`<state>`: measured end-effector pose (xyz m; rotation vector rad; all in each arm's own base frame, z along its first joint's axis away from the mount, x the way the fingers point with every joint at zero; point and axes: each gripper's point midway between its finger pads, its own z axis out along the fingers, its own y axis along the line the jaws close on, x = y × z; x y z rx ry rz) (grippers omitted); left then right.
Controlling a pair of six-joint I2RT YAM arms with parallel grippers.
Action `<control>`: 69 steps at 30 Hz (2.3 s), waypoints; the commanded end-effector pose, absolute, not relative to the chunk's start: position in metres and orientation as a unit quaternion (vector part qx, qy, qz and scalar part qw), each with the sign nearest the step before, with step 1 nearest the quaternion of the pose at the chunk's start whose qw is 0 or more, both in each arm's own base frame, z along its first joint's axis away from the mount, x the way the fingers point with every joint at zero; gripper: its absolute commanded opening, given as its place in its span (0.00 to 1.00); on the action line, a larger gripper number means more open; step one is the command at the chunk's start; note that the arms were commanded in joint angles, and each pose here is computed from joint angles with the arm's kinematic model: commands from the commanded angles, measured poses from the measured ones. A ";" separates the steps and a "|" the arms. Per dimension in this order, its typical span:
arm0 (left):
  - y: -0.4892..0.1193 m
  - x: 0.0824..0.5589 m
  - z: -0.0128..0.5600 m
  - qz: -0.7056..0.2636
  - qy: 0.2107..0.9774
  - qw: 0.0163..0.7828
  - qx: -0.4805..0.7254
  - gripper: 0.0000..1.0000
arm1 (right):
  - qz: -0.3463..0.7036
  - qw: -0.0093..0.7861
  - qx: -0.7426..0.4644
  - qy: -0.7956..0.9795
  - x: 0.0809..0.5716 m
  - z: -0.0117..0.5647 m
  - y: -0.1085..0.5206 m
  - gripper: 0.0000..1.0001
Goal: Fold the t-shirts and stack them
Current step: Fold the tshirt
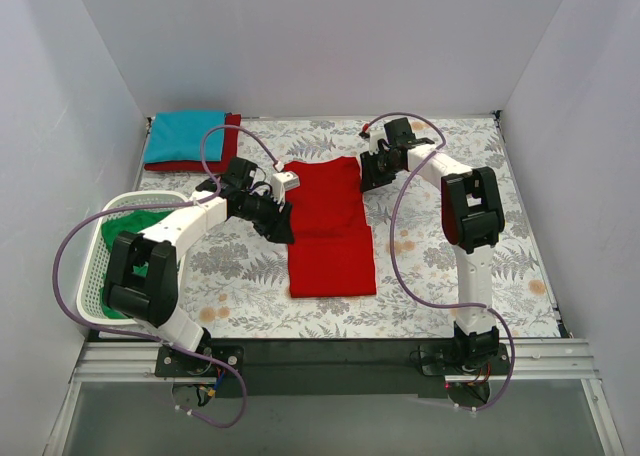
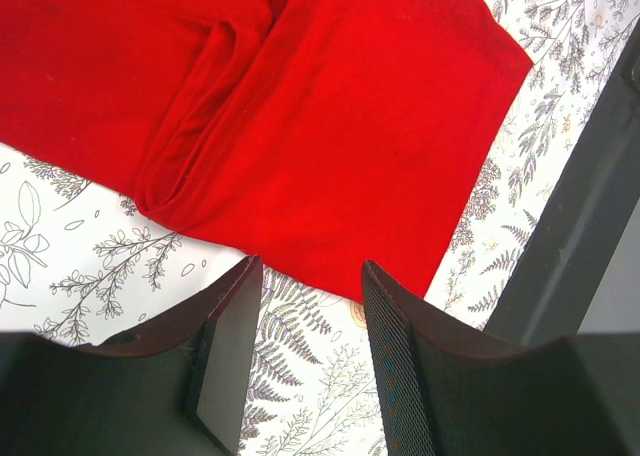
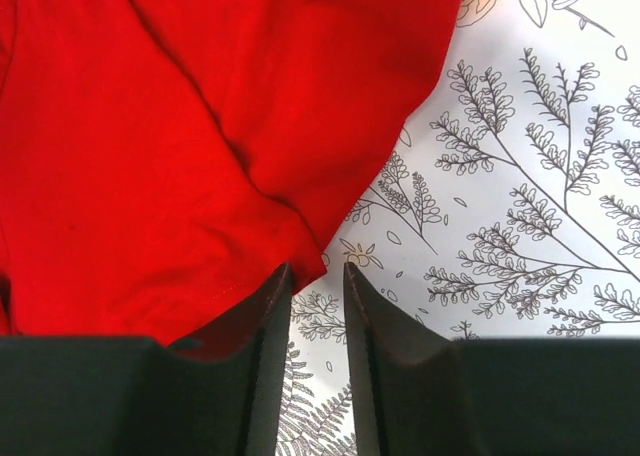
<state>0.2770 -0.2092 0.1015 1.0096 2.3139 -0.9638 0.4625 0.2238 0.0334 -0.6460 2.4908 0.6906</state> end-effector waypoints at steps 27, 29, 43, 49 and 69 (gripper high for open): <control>-0.203 0.277 0.111 -0.336 0.832 0.245 0.368 0.43 | 0.364 0.278 -0.298 0.837 0.430 0.113 0.300 0.01; -0.203 0.277 0.112 -0.334 0.832 0.246 0.368 0.43 | 0.368 0.270 -0.302 0.837 0.424 0.109 0.305 0.01; -0.202 0.276 0.108 -0.333 0.837 0.239 0.363 0.44 | 0.378 0.215 -0.327 0.839 0.386 0.060 0.336 0.01; -0.202 0.277 0.106 -0.333 0.839 0.233 0.362 0.44 | 0.400 0.198 -0.322 0.835 0.384 0.050 0.344 0.03; -0.241 0.319 0.127 -0.411 0.813 0.247 0.329 0.44 | 0.526 0.187 -0.306 0.771 0.384 0.126 0.321 0.26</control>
